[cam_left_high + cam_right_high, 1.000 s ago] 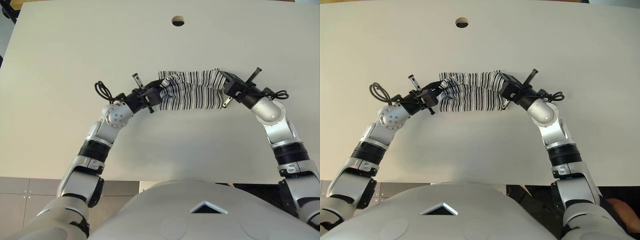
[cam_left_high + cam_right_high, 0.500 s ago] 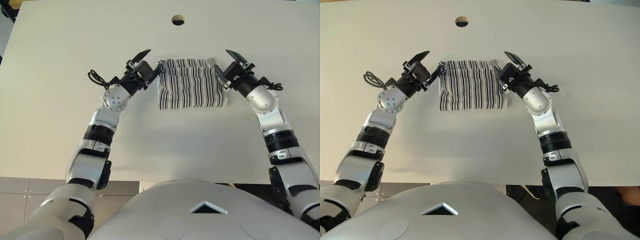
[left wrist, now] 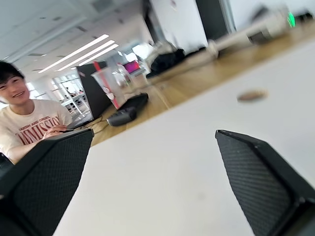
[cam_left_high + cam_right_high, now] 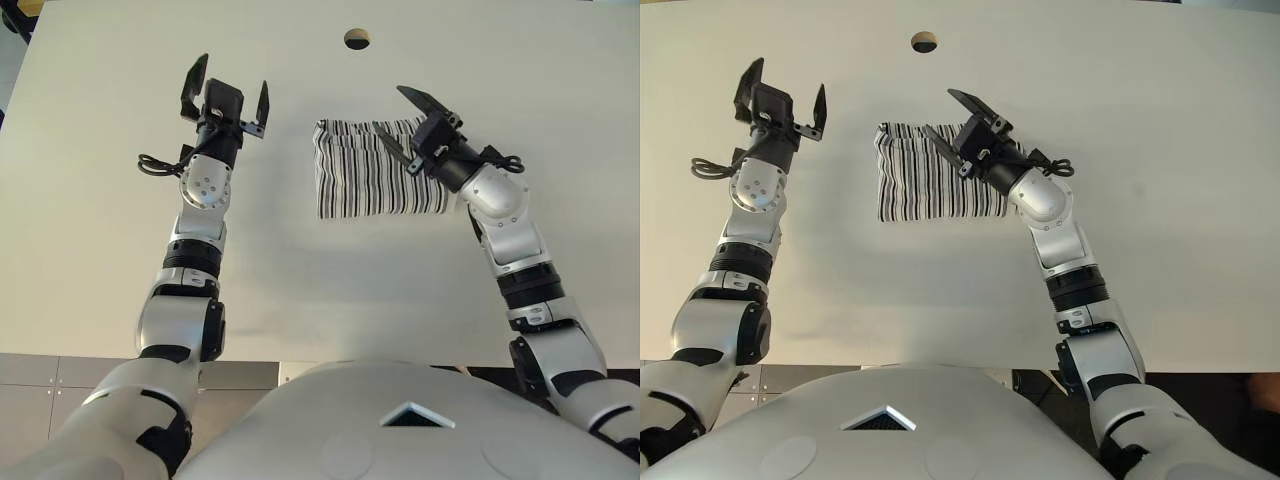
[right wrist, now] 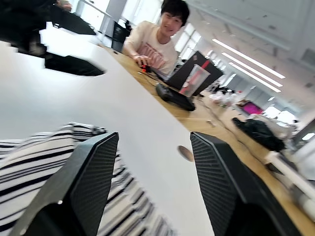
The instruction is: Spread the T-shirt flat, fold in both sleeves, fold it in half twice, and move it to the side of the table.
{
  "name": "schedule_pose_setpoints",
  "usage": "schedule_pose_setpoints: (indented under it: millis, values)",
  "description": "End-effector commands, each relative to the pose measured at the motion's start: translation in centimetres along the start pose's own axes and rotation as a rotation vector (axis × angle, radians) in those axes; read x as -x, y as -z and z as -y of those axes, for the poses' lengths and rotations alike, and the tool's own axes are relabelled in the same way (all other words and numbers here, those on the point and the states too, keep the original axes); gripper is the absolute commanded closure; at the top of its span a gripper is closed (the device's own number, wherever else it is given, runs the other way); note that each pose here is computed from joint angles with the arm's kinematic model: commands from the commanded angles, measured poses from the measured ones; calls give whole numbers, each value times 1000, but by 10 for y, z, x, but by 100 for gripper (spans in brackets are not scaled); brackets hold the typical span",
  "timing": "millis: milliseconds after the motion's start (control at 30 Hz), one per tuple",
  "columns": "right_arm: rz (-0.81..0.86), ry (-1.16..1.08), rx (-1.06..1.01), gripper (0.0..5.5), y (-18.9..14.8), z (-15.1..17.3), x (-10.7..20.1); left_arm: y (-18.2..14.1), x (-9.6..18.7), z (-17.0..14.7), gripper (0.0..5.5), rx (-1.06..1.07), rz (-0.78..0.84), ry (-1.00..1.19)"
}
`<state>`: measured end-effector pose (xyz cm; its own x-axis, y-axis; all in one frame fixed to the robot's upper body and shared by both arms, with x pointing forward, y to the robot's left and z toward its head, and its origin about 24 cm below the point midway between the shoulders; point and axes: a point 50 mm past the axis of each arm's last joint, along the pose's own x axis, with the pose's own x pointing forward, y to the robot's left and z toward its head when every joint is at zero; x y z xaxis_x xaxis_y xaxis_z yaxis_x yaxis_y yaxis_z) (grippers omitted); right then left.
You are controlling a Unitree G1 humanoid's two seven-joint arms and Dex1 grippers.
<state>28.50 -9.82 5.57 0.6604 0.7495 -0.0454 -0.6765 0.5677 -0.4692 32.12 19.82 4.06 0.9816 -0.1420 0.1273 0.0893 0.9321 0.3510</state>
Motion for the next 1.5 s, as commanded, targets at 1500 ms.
schedule_pose_setpoints:
  millis: [1500]
  values:
    - [123, 923, -21, 280, 16, 29, -9, -45, 1, 92, 91, 320, 247, -136]
